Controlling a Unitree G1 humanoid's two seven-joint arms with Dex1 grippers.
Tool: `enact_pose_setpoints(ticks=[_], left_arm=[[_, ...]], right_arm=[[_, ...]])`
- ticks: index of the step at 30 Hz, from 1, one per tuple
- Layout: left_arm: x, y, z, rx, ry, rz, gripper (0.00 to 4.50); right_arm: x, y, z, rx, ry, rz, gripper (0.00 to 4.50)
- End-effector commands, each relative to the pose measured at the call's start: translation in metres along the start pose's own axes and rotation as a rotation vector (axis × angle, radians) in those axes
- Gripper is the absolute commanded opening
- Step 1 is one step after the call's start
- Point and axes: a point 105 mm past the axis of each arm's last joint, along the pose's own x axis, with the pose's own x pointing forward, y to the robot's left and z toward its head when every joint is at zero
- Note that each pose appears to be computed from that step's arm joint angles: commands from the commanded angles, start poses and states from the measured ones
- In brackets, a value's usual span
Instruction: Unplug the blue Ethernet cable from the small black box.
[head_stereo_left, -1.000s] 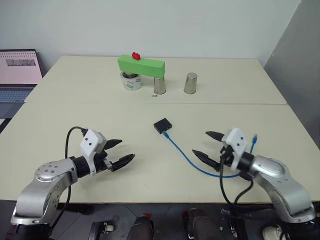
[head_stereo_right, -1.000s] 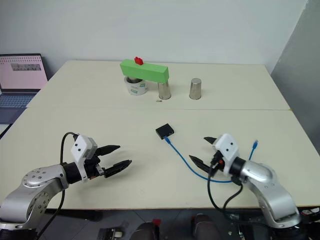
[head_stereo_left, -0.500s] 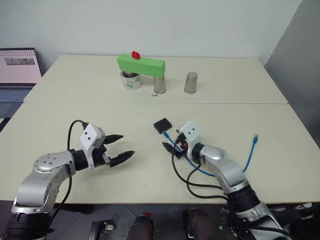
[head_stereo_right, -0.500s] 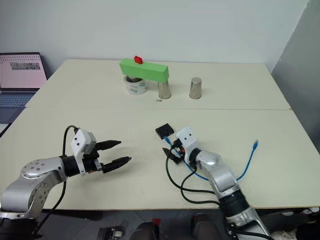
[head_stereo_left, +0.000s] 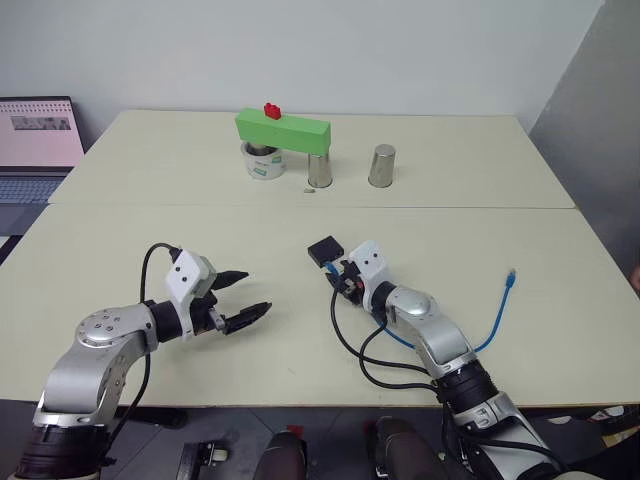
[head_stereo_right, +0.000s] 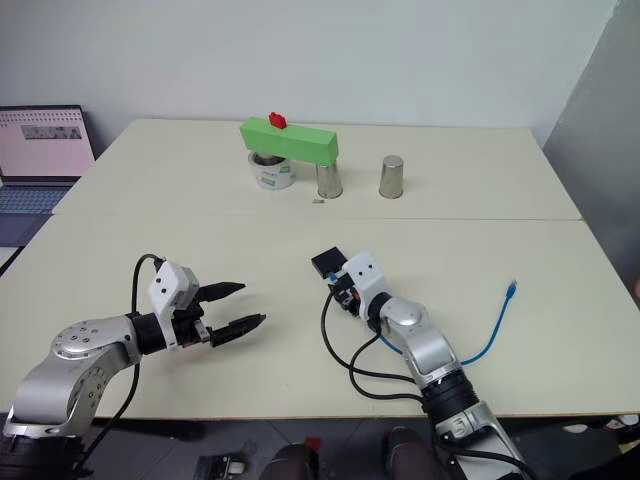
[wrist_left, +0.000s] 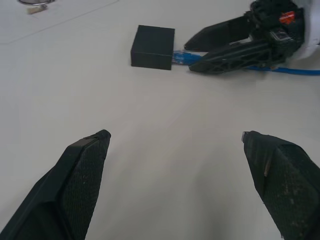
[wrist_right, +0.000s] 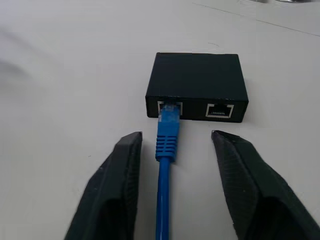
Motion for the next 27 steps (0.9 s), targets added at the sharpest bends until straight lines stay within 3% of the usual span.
enact_pose_setpoints(ticks=[1, 4, 5, 9, 17, 27], left_arm=[[0.004, -0.003, 0.001, 0.008, -0.004, -0.016, 4.50], [0.007, -0.004, 0.001, -0.019, -0.015, -0.022, 4.50], [0.008, -0.004, 0.000, -0.038, -0.017, -0.022, 4.50], [0.011, -0.005, 0.003, -0.233, -0.069, -0.061, 4.50], [0.009, -0.036, 0.025, -0.421, -0.128, -0.327, 4.50], [0.021, -0.048, 0.038, -0.428, -0.169, -0.398, 4.50]], right_arm=[[-0.003, 0.004, -0.004, -0.054, 0.016, 0.033, 1.01], [-0.007, 0.000, 0.000, -0.098, 0.005, 0.037, 0.21], [-0.010, -0.002, 0.005, -0.141, -0.013, 0.040, 0.15], [-0.036, -0.005, 0.027, -0.539, -0.121, 0.153, 0.14], [-0.071, 0.001, 0.044, -1.056, -0.296, 0.323, 0.14], [-0.087, 0.025, 0.063, -1.152, -0.511, 0.390, 0.13]])
